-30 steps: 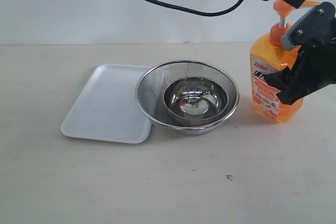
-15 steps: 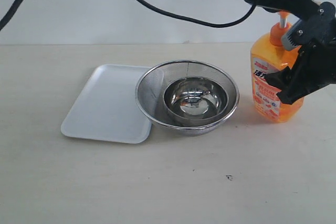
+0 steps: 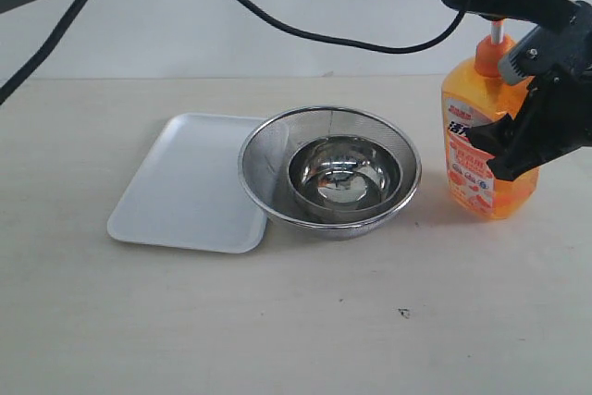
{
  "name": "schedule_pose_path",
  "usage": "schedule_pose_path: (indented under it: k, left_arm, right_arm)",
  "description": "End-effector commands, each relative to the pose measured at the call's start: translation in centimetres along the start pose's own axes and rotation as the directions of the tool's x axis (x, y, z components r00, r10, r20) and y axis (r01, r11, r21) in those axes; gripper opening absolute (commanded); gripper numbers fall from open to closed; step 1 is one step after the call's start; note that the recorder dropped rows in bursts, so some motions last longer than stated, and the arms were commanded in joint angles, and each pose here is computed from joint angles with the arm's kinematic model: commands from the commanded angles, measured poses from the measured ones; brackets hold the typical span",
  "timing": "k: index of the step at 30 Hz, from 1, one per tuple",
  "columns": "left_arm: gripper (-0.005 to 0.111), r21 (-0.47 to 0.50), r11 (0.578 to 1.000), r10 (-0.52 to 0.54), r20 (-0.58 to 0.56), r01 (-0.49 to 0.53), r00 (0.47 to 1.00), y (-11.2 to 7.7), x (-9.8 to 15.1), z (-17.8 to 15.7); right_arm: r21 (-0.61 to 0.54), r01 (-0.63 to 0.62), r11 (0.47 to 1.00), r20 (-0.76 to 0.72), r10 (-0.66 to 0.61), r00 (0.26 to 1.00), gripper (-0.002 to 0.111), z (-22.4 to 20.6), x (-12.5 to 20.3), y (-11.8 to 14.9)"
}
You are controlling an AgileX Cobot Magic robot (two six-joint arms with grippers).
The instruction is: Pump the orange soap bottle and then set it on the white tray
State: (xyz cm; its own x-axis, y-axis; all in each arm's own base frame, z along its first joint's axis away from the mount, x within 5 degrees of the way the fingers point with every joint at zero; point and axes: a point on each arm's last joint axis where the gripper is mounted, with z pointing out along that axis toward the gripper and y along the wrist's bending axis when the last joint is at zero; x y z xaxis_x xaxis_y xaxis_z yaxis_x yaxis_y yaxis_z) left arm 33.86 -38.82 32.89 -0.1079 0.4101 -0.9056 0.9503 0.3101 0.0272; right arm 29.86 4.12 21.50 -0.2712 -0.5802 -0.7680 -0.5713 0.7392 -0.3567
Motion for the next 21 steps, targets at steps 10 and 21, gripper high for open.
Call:
schedule_pose_path:
  k: [10,21]
  left_arm:
    - [0.005,-0.054,0.998,-0.016,0.021,0.017,1.0,0.5,1.1,1.7]
    - [0.005,-0.053,0.999,0.004,0.057,-0.001,0.998,0.1,-0.8,-0.1]
  right_arm:
    - [-0.019,0.027,0.999,0.067,-0.025,0.997,0.0,-0.3,-1.0,0.0]
    - [-0.017,0.031,0.999,0.064,-0.03,0.997,0.0,-0.3,-1.0,0.0]
